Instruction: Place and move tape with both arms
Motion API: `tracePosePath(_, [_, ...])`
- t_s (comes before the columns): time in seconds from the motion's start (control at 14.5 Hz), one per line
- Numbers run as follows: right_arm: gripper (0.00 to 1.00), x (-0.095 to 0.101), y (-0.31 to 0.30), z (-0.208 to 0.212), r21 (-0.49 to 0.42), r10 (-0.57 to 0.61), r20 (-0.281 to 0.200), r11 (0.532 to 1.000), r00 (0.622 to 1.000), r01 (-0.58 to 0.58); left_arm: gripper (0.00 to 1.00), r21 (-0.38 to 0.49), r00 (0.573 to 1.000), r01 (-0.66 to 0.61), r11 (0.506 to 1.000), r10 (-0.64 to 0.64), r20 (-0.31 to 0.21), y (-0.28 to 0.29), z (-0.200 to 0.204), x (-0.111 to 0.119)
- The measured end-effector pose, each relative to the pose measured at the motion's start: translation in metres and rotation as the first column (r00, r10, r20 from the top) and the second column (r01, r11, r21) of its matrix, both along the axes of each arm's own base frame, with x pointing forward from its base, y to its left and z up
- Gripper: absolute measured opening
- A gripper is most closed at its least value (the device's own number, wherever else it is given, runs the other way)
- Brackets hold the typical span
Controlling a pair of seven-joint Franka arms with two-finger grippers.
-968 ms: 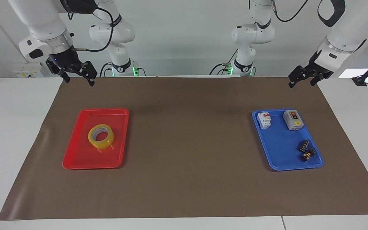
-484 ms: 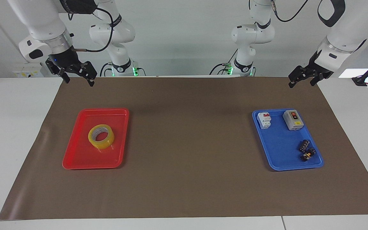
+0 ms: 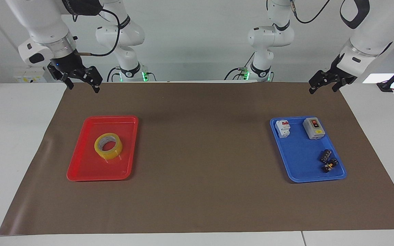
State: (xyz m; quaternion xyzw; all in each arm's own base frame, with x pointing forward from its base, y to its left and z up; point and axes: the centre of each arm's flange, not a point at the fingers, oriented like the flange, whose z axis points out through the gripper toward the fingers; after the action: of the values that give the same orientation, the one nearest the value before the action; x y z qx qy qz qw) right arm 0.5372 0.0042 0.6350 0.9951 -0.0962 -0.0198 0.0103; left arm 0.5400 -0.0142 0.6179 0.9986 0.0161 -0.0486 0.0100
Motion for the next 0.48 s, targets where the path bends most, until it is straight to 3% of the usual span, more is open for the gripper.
tracePosePath(0.48, [1.00,0.0001,-0.0059,-0.0001,0.001,-0.004,-0.002,1.000,1.000,0.004,1.00,0.000,1.000,0.000,1.000,0.000,0.000,0.0000,0.0000,0.0000])
